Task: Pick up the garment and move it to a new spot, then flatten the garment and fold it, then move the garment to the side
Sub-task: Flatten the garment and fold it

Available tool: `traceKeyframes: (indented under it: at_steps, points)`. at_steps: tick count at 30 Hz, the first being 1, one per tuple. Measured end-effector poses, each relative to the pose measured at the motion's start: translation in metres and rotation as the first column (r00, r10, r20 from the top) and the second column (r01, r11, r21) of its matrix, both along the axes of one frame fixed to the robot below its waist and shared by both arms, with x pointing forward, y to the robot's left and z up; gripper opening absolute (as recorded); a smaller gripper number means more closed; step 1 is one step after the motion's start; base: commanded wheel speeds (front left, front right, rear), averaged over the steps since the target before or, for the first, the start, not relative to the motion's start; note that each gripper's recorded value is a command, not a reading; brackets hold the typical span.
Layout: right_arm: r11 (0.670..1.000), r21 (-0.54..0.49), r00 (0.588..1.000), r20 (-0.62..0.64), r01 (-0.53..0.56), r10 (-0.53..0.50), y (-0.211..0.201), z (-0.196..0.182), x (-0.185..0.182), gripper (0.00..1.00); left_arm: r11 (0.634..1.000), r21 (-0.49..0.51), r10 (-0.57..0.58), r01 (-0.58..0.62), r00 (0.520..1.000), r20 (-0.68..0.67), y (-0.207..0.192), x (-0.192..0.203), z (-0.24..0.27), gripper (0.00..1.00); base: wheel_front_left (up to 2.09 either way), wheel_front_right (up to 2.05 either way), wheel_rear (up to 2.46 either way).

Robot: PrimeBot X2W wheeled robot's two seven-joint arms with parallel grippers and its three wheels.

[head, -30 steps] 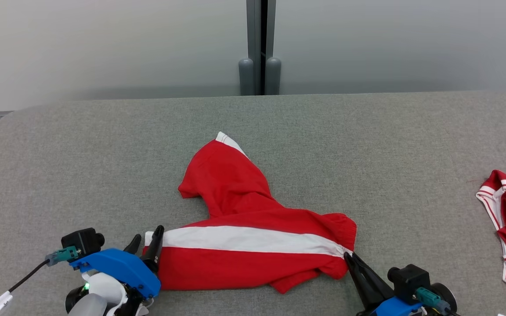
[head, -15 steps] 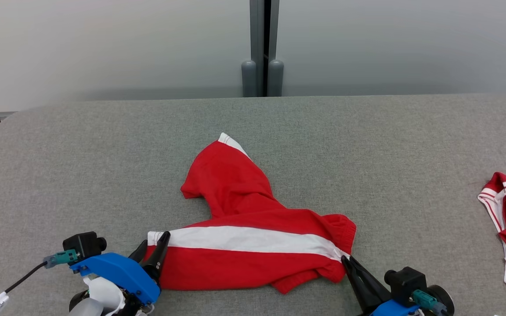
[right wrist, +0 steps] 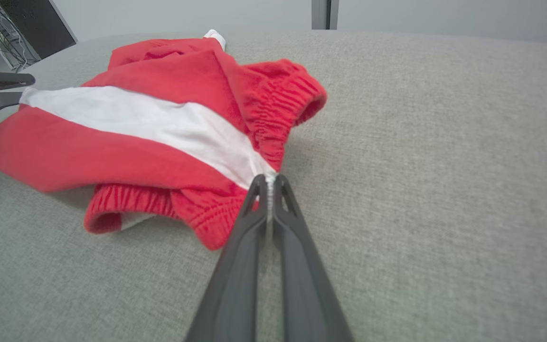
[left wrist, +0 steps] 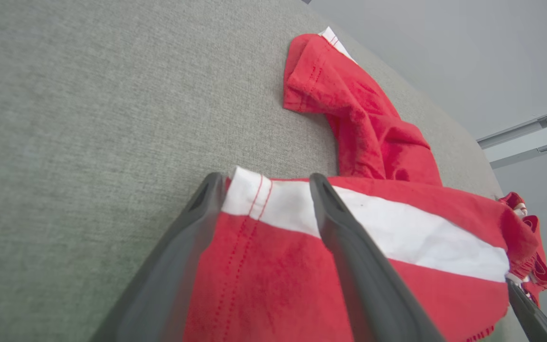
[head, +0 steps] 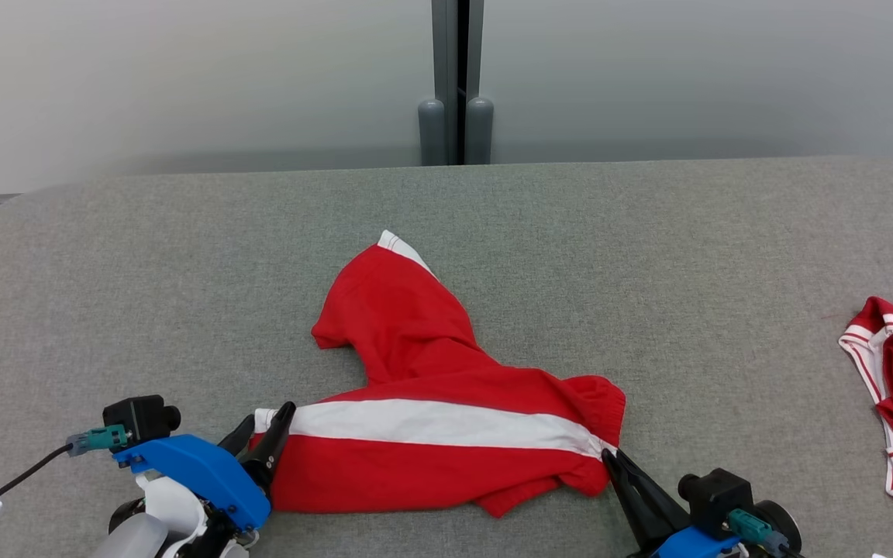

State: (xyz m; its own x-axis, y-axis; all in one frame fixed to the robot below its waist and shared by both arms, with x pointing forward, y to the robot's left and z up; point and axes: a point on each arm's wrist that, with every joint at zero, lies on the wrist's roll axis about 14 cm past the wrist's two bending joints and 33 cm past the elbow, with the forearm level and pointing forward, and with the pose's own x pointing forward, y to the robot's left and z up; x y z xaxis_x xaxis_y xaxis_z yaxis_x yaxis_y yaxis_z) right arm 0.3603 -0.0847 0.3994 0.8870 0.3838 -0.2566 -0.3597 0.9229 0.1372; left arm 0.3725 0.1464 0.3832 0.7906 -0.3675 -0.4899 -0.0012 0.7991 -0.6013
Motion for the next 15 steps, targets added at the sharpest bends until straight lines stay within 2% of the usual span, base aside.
traceKeyframes:
  at_steps: [9, 10, 11, 13, 15]
  points:
    - [1.000, 0.002, 1.000, -0.005, 0.002, -0.002, -0.0004, -0.0013, 0.0004, 0.00, 1.000, -0.021, -0.011, 0.012, 1.000, 0.004, -0.0015, 0.0016, 0.0040, 1.00, 0.00, 0.00, 0.00]
    - [1.000, 0.002, 1.000, -0.005, 0.003, -0.003, -0.0005, -0.0014, 0.0004, 0.00, 1.000, -0.020, -0.014, 0.014, 1.000, 0.005, -0.0016, 0.0012, 0.0038, 0.94, 0.00, 0.00, 0.00]
    - [1.000, 0.002, 1.000, -0.005, 0.004, -0.004, -0.0008, -0.0015, 0.0005, 0.00, 1.000, -0.019, -0.014, 0.014, 1.000, 0.004, -0.0016, 0.0006, 0.0032, 0.49, 0.00, 0.00, 0.00]
    - [1.000, 0.003, 1.000, -0.006, 0.005, -0.005, -0.0011, -0.0017, 0.0007, 0.00, 1.000, -0.013, -0.023, 0.023, 1.000, -0.003, -0.0022, -0.0018, 0.0006, 0.24, 0.00, 0.00, 0.00]
    - [1.000, 0.003, 1.000, -0.006, 0.005, -0.005, -0.0011, -0.0016, 0.0013, 0.00, 1.000, -0.015, -0.025, 0.024, 1.000, -0.008, -0.0032, -0.0034, -0.0013, 0.10, 0.00, 0.00, 0.00]
